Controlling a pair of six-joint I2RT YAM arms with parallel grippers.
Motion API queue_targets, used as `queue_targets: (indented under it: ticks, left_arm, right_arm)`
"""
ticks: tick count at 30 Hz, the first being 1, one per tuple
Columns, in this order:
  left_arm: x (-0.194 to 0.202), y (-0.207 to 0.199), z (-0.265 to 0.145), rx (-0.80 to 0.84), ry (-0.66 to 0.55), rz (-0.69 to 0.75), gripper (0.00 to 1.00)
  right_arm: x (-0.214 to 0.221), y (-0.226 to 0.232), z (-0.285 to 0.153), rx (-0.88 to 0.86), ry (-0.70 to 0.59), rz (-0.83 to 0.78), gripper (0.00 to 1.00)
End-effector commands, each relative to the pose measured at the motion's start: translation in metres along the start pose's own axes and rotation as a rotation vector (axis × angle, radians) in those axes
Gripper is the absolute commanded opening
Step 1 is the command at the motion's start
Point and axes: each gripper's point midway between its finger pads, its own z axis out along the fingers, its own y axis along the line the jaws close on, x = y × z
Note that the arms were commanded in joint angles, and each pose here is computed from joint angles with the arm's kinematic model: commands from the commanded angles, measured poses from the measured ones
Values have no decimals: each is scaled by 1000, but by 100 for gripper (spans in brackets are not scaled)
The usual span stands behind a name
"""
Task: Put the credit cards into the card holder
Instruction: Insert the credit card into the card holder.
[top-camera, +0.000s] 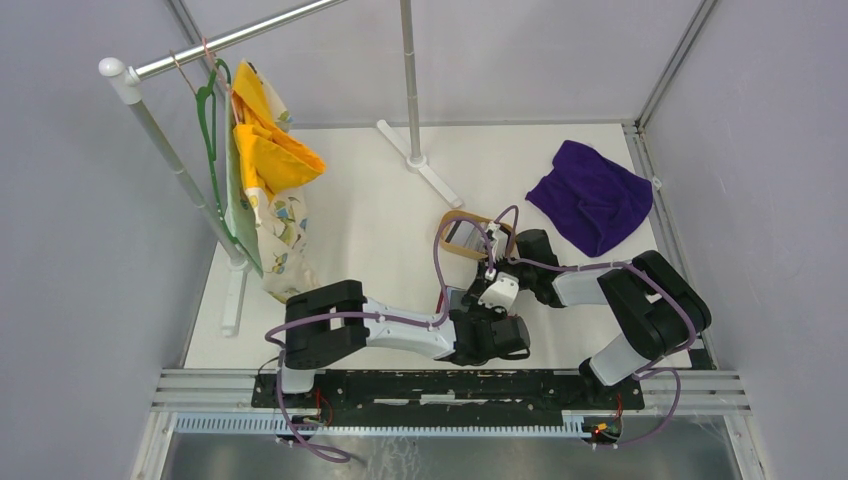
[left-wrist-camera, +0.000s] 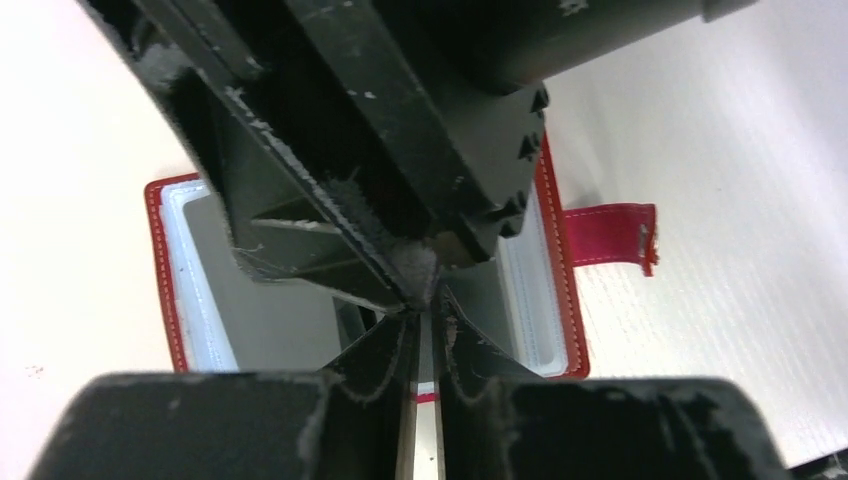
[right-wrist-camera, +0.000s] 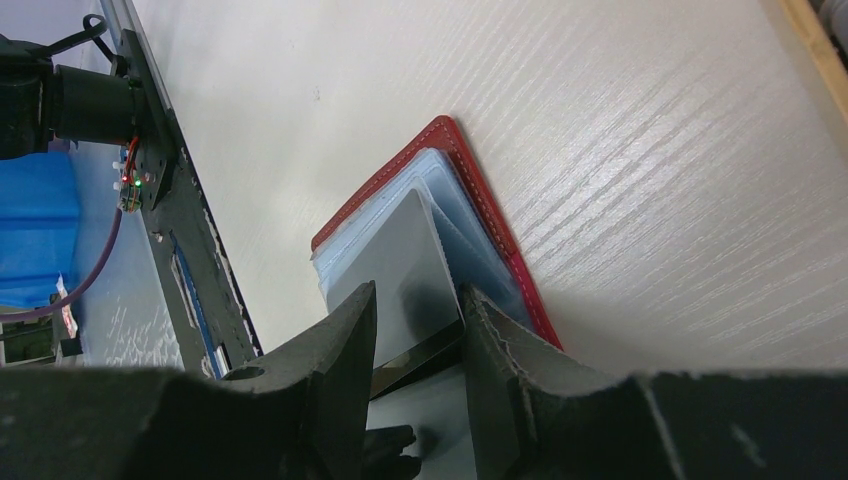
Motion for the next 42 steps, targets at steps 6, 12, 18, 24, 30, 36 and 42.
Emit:
queue_targets:
  ticks: [6, 12, 18, 24, 30, 36, 42]
  left_arm:
    - [-8, 23, 9, -101, -38, -66, 22]
    - [-5, 32, 11, -118, -33, -77, 28]
    - [-5, 42, 10, -134, -31, -90, 32]
    - [-24, 31, -12, -31, -60, -87, 33]
    - [-41, 1, -59, 261, -114, -54, 43]
    - [-44, 6, -91, 449, -164, -62, 50]
    - [-44, 40, -91, 393, -196, -79, 61]
  right_arm:
    - [14, -12, 1, 56, 45, 46, 43]
    - [14, -12, 2, 57, 46, 43, 43]
    - [14, -13, 2, 55, 48, 33, 45]
    - [10, -12, 1, 53, 49, 10, 46]
    - [-1, -9, 0, 40, 51, -70, 50]
    - [-9, -6, -3, 38, 43, -143, 53]
    - [-19, -1, -9, 34, 29, -224, 54]
